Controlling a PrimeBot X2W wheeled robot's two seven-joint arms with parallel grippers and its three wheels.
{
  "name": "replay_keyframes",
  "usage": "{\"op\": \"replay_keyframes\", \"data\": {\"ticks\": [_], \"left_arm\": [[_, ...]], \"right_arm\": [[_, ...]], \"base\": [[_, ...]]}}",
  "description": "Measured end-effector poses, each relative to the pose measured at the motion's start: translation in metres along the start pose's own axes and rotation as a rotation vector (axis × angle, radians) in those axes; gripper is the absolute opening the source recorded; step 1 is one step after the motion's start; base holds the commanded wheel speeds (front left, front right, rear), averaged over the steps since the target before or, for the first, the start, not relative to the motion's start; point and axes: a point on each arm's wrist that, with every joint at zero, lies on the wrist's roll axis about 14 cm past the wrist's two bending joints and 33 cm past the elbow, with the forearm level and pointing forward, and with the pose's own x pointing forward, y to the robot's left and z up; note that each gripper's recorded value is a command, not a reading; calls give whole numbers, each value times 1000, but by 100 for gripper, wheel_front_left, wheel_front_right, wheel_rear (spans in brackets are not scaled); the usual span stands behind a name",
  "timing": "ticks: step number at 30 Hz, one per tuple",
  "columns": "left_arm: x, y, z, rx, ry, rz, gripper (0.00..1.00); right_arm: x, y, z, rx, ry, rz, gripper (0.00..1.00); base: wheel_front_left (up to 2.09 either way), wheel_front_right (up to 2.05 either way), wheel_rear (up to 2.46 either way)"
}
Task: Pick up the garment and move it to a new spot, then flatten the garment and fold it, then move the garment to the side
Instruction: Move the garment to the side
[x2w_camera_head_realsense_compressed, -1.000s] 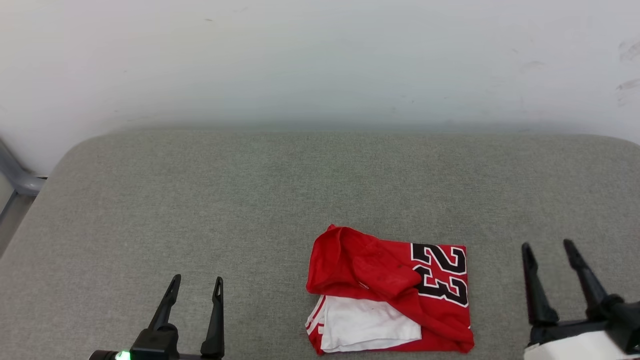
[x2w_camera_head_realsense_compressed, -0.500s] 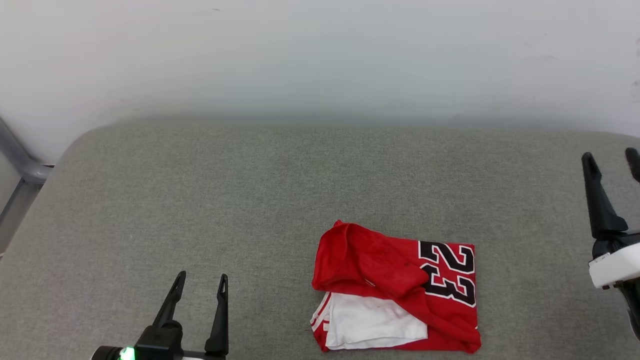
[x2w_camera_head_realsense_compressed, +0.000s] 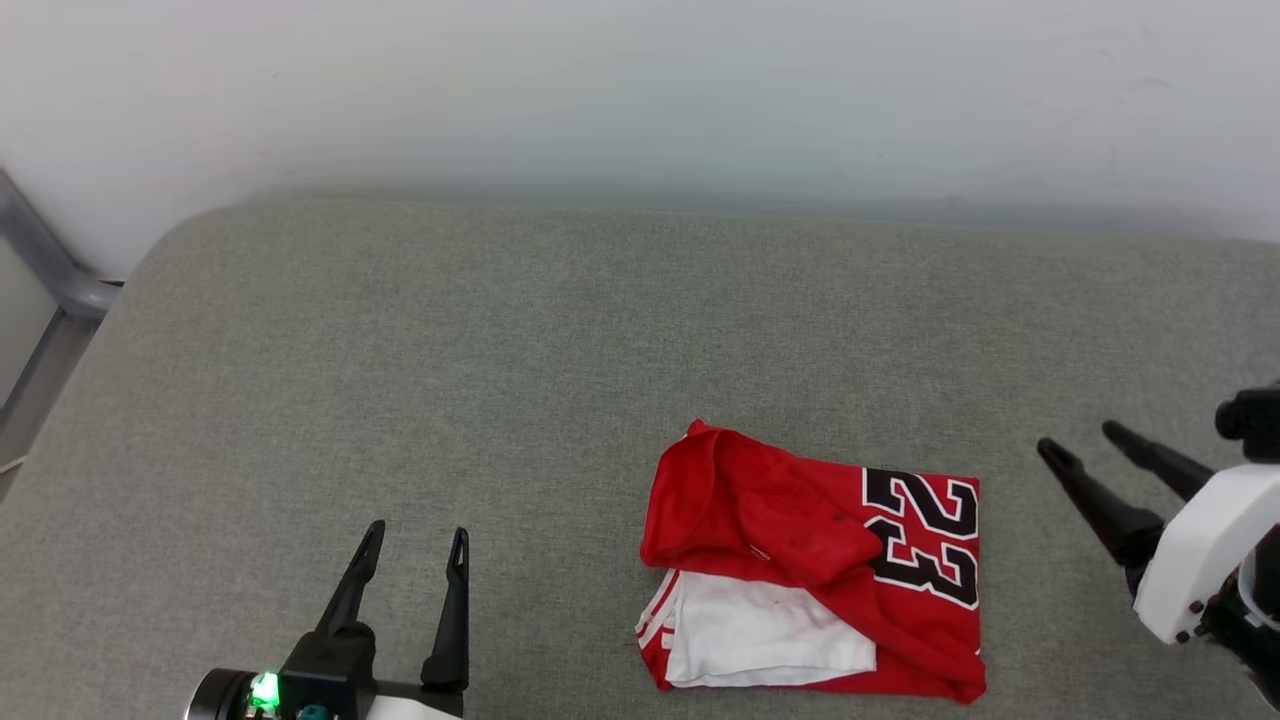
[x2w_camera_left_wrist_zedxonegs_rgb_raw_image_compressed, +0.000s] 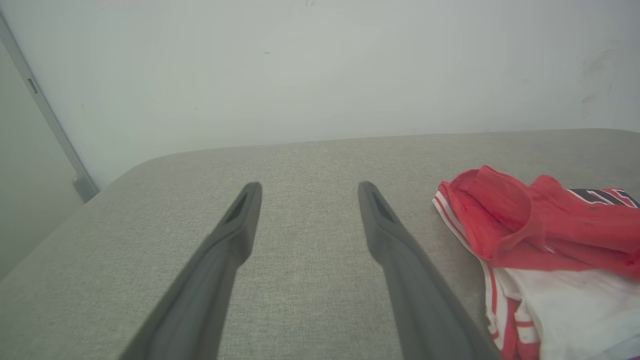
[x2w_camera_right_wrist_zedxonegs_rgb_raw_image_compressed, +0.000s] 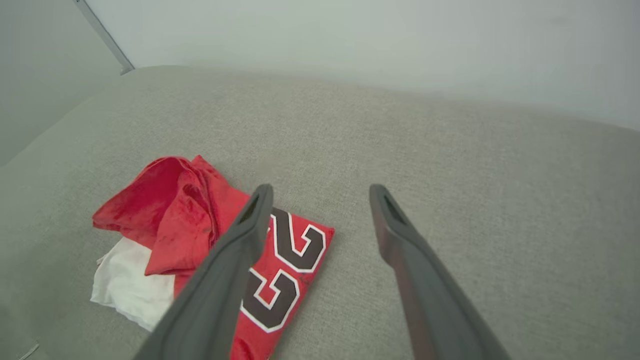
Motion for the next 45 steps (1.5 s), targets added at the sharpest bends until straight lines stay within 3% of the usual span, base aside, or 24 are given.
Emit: {"op": "replay_keyframes", "data": {"ticks": [9,19,32,40,41,42,45], "left_arm": [[6,3,-6,-4,21,12,100],[17,3,-11,-4,32,11,100],[20,14,-20,7,64,46,100],[23,12,-22,3,66,41,100],[24,11,-22,2,65,40,100],[24,11,-22,2,65,39,100],[25,10,-22,-4,66,37,100]], "right_arm": [[7,13,-73,98,316,72,100],[23,25,-124,205,517,116,100],[45,46,-169,227,667,165,100],[44,45,-185,150,713,166,100],[44,45,-186,146,711,167,33],[44,45,-185,138,708,168,0],[45,40,-182,112,682,157,0]], "base": [[0,0,0],[0,0,0],[0,0,0],[0,0,0],[0,0,0],[0,0,0],[0,0,0]]}}
